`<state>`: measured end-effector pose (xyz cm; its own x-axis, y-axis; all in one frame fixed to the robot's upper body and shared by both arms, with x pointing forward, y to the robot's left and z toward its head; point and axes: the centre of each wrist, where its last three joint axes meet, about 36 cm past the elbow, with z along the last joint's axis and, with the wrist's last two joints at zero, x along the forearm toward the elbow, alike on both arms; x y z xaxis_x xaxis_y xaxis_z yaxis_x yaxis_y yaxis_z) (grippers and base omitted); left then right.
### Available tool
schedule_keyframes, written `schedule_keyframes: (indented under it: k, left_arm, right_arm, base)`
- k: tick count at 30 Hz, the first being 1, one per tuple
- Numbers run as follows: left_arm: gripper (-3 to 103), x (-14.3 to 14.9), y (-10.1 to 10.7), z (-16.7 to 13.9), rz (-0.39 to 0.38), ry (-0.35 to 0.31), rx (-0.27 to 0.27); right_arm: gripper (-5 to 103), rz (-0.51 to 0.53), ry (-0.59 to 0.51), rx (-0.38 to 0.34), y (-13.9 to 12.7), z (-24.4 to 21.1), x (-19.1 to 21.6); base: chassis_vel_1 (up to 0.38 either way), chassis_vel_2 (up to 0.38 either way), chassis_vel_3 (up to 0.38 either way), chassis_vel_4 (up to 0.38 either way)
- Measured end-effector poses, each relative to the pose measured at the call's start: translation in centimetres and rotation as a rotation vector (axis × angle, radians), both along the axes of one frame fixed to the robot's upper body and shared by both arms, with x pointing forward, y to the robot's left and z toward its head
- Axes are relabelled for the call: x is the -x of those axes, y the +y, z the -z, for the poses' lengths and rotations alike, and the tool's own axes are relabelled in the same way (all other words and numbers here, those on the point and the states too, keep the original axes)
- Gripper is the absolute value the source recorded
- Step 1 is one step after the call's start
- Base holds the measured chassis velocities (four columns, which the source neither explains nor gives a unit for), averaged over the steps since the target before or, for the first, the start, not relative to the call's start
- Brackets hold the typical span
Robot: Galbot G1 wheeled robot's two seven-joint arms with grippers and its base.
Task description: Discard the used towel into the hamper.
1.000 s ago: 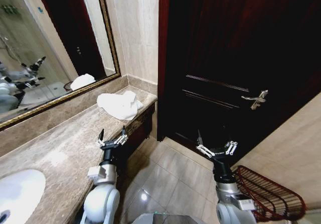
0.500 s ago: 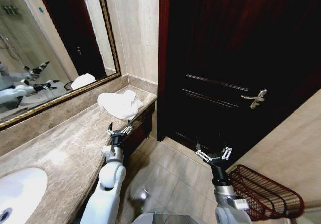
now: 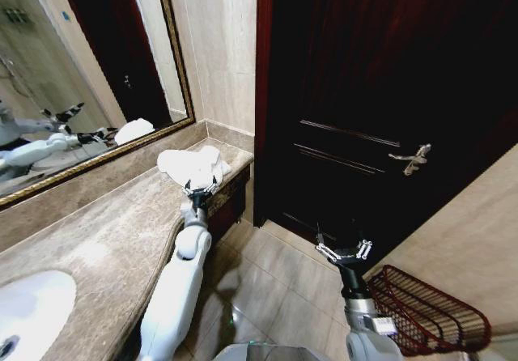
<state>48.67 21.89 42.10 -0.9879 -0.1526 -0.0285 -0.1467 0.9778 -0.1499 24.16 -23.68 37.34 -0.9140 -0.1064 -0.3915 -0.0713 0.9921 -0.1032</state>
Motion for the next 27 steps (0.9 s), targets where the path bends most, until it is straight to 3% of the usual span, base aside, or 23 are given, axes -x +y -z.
schedule_keyframes:
  k: [6,11,14,16,22,24,26,27]
  left_arm:
    - [102,-1.8,-0.3,0.6,0.001,0.029,0.010]
    - [87,-2.7,-0.2,0.8,0.007,0.039,0.036]
    - [71,-2.8,-0.3,0.8,0.014,0.038,0.047]
    - [71,-2.8,-0.3,0.8,0.015,0.038,0.048]
    - [44,-2.6,-0.2,0.9,0.011,0.039,0.050]
    - [44,-2.6,-0.1,0.9,0.011,0.039,0.050]
    - [27,-2.5,0.0,0.9,0.009,0.038,0.048]
    - [27,-2.5,0.0,0.9,0.009,0.038,0.048]
  right_arm:
    - [100,0.007,-0.001,-0.002,0.0,0.0,0.0]
    - [100,0.011,-0.001,-0.003,-0.2,0.0,0.1]
    - [100,0.012,-0.002,-0.005,-0.2,0.0,0.1]
    - [100,0.011,-0.003,-0.005,-0.1,0.0,0.2]
    - [100,0.012,-0.005,-0.010,0.0,0.0,0.2]
    - [100,0.012,-0.005,-0.011,0.0,0.0,0.2]
    - [100,0.013,-0.006,-0.013,0.0,-0.1,0.3]
    - [100,0.013,-0.006,-0.013,0.0,-0.1,0.3]
  base:
    - [0.000,0.000,0.000,0.000]
    - [0.000,0.000,0.000,0.000]
    - [0.000,0.000,0.000,0.000]
    - [0.000,0.000,0.000,0.000]
    - [0.000,0.000,0.000,0.000]
    - [0.000,0.000,0.000,0.000]
    - [0.000,0.000,0.000,0.000]
    - [0.000,0.000,0.000,0.000]
